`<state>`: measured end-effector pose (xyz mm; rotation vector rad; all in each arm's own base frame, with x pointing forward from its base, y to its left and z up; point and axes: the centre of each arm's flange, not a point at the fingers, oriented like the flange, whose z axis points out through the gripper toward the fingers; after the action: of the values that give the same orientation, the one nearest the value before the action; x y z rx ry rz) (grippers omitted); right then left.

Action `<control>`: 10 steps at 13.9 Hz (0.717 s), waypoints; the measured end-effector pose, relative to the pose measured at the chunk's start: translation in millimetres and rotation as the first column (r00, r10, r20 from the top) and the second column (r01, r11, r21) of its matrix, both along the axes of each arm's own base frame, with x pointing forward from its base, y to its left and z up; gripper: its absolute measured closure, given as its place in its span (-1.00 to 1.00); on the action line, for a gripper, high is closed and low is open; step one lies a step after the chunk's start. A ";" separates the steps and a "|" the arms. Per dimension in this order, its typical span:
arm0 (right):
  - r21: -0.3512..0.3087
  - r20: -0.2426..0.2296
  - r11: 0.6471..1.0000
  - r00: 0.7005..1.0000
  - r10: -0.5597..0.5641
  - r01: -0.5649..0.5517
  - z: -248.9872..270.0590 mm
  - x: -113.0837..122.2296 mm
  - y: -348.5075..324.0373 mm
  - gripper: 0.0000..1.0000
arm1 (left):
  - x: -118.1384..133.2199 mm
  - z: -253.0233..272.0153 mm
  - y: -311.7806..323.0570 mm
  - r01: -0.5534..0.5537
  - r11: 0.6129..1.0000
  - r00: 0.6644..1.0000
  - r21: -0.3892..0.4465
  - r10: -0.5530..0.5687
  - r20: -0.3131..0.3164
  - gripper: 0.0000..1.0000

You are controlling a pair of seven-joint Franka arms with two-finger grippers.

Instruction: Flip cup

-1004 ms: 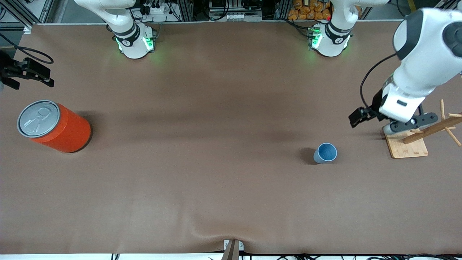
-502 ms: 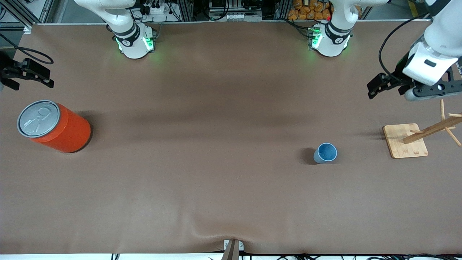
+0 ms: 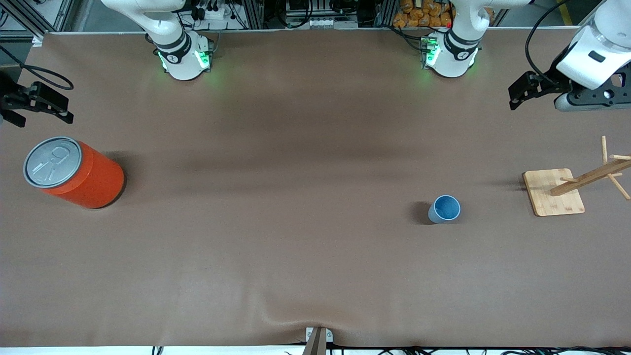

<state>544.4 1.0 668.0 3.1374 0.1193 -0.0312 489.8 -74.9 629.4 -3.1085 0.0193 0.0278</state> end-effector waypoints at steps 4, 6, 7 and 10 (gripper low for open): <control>0.000 -0.003 1.000 1.000 0.000 0.000 -1.3 0.1 0.0 -1.00 | 17.5 14.4 -2.6 0.044 0.999 0.998 -0.001 -0.044 -0.041 -1.00; 0.000 -0.003 1.000 1.000 0.000 0.000 -1.6 0.1 0.0 -1.00 | 34.6 22.1 -1.6 0.037 0.999 0.998 -0.006 -0.037 -0.051 -1.00; 0.000 -0.003 1.000 1.000 0.000 0.000 -1.6 0.1 0.0 -1.00 | 39.5 23.2 -0.9 0.035 0.999 0.998 -0.009 -0.035 -0.054 -1.00; 0.000 -0.004 1.000 1.000 0.000 0.000 -1.6 0.1 0.0 -1.00 | 42.8 26.6 1.7 0.029 1.000 0.998 -0.012 -0.030 -0.053 -1.00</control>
<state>544.5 1.0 666.4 3.1374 0.1193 -0.0367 532.6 -73.2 656.0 -3.1169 0.0666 0.1106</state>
